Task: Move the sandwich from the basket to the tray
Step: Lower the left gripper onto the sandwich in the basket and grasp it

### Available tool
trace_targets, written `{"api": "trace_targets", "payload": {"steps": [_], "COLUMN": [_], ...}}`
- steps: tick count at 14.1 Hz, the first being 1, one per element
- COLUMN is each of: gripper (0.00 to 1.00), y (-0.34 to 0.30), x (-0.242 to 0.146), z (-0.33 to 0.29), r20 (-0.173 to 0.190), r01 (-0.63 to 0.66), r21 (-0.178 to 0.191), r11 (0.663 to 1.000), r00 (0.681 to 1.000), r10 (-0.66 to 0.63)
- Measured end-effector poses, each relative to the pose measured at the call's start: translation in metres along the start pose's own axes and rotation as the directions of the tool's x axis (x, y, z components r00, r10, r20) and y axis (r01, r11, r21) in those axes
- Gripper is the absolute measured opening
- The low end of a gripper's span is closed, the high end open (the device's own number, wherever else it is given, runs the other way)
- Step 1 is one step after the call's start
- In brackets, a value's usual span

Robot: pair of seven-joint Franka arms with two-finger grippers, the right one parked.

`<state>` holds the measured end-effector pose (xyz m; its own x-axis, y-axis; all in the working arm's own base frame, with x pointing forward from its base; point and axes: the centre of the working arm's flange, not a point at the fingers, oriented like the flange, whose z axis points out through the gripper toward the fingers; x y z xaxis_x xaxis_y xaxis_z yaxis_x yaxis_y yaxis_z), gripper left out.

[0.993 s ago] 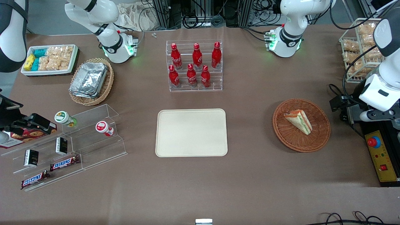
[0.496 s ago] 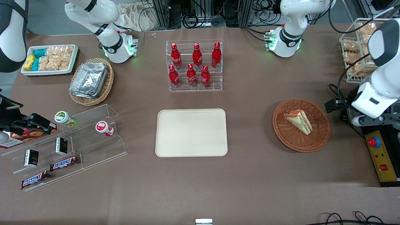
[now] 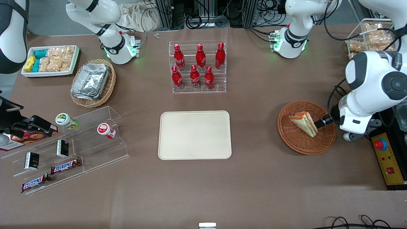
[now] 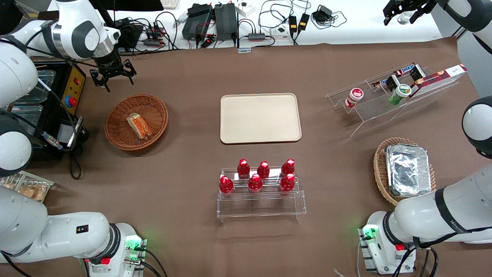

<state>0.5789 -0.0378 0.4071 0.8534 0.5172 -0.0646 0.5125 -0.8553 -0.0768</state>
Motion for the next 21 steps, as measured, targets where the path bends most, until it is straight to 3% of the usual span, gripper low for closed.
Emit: {"api": "trace_targets", "payload": {"steps": [8, 12, 21], "gripper": [0.99, 0.99, 0.99], "y": [-0.007, -0.014, -0.02], "x": [-0.021, -0.028, -0.031], "z": [0.081, 0.107, 0.147], "r20": [0.03, 0.026, 0.058], "r01": [0.179, 0.193, 0.203], "r21": [0.019, 0.01, 0.026], "r11": [0.984, 0.981, 0.979], "r00": [0.983, 0.981, 0.977], "r10": [-0.179, -0.194, -0.204]}}
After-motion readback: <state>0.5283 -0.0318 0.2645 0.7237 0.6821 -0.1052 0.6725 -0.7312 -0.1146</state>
